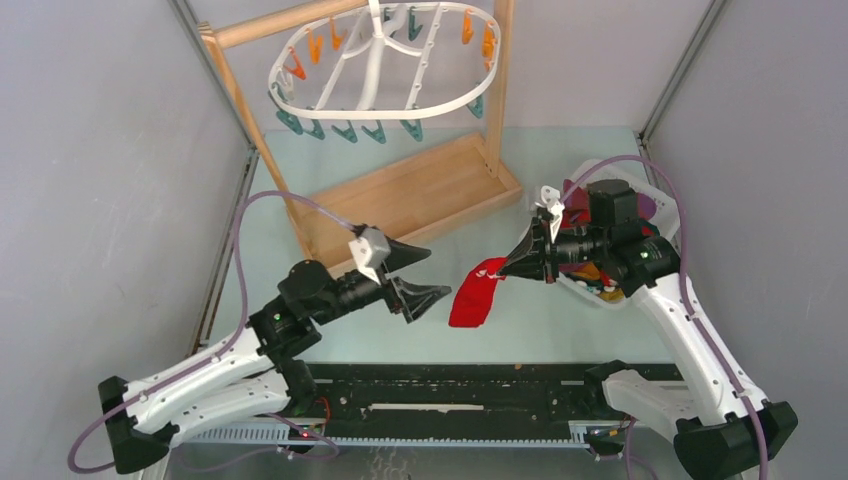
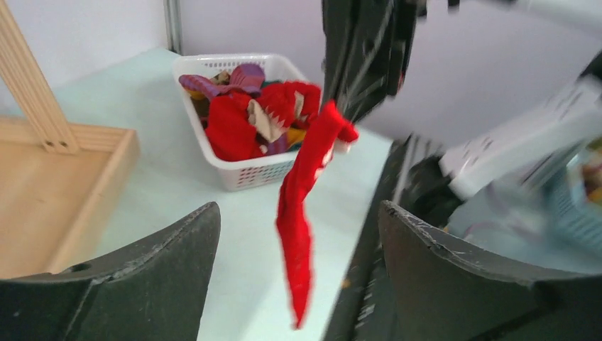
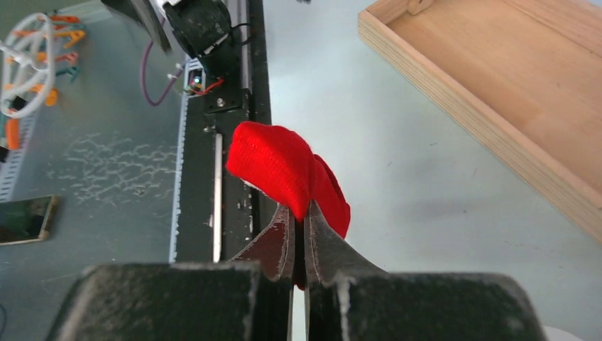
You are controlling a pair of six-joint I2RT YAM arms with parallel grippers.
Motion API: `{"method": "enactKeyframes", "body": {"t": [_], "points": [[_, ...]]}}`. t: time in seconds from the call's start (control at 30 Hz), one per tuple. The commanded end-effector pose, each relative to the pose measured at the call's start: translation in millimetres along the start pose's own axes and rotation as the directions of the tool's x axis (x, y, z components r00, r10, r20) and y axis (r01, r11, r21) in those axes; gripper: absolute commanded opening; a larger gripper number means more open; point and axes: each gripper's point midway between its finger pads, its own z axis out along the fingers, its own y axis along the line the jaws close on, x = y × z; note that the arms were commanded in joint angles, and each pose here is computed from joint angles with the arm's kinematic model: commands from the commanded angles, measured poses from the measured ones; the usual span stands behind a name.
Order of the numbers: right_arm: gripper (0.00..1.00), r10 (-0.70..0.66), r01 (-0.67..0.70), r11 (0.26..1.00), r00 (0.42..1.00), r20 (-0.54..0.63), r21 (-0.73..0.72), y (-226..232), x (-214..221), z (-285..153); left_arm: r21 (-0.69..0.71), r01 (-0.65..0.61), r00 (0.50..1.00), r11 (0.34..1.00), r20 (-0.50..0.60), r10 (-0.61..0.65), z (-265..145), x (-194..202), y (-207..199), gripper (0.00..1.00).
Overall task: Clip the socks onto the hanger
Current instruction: Pick up the sock from the bin.
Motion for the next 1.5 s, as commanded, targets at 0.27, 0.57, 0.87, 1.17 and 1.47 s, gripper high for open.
{"method": "enactKeyframes", "body": {"t": [0.27,0.57,0.87,1.17,1.47], "points": [[0.05,0.059,-0.054,0.994,0.997,0.045,-0.098,19,-13,-12,0.248,-0.491,0.848,0.835,-0.084,0.524,46,13,-20,0.82],[0.05,0.074,-0.070,0.990,0.997,0.034,-0.121,17,-9,-8,0.285,-0.402,0.897,0.870,-0.069,0.437,64,18,-37,0.68],[0.06,0.045,-0.041,0.989,0.999,0.024,-0.140,22,-6,-5,0.294,-0.343,0.919,0.892,-0.093,0.384,76,26,-41,0.35],[0.40,0.019,-0.014,0.992,0.999,0.035,-0.126,22,-8,-9,0.292,-0.278,0.952,0.915,-0.044,0.303,68,19,-47,0.00],[0.82,-0.246,0.249,0.967,0.968,0.055,-0.048,25,-15,-21,0.349,-0.103,0.990,0.931,-0.054,0.130,48,24,-61,0.00]]}}
